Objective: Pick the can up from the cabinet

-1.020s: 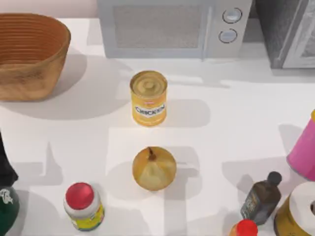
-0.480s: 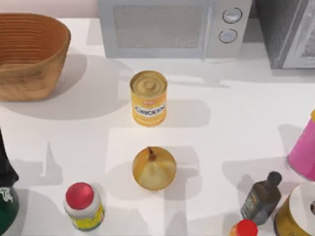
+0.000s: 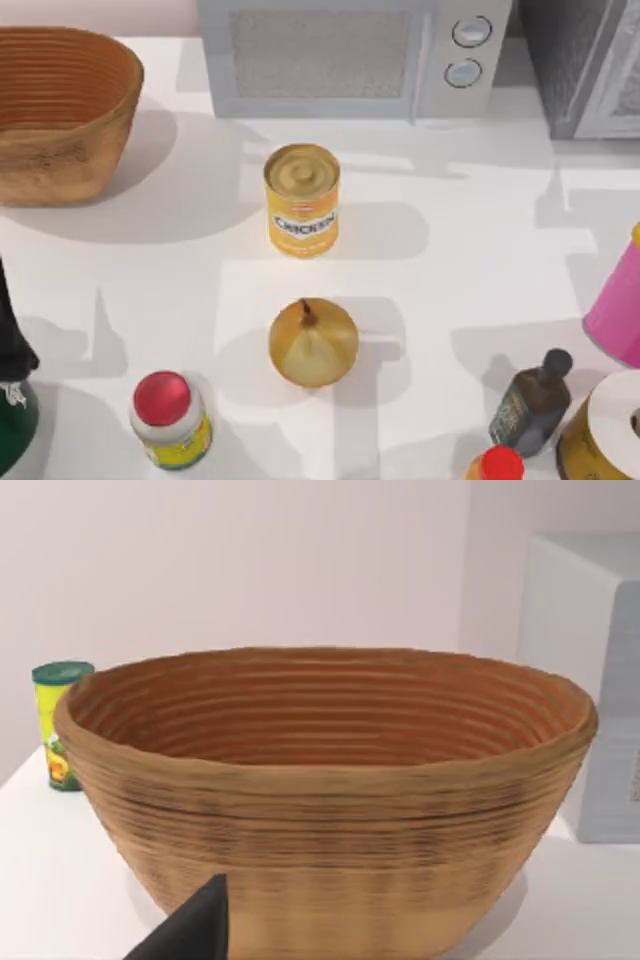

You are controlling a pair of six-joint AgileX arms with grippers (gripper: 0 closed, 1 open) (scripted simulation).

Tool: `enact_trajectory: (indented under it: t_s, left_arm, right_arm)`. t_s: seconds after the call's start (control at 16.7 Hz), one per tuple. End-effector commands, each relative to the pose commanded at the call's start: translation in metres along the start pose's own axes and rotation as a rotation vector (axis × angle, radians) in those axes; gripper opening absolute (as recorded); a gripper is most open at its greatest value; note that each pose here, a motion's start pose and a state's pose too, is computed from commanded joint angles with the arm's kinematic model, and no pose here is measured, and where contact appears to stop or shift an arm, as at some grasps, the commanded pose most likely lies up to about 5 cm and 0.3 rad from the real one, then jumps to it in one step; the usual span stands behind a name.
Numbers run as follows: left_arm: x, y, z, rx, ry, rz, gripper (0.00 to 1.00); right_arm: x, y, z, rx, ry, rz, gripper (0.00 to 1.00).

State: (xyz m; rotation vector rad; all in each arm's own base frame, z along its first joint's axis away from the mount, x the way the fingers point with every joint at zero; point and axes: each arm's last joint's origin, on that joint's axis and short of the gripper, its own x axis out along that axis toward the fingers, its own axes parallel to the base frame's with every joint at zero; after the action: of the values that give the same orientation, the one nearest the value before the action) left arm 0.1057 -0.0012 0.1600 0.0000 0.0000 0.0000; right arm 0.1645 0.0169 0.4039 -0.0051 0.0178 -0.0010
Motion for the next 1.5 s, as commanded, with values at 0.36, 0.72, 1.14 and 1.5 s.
enact_trajectory:
  t_s: [0.36, 0.72, 1.14, 1.5]
  left_arm:
    - [0.000, 0.000, 0.000, 0.000, 0.000, 0.000, 1.00]
    - [0.000, 0.000, 0.000, 0.000, 0.000, 0.000, 1.00]
    - [0.000, 0.000, 0.000, 0.000, 0.000, 0.000, 1.00]
    - [0.000, 0.000, 0.000, 0.000, 0.000, 0.000, 1.00]
  right_arm:
    - [0.056, 0.018, 0.085, 0.005, -0.027, -0.002, 1.00]
    - [0.089, 0.030, 0.108, 0.005, -0.018, 0.001, 1.00]
    - [0.094, 0.033, 0.108, 0.005, -0.024, 0.001, 1.00]
    - [0.160, 0.078, 0.088, 0.001, -0.020, -0.002, 1.00]
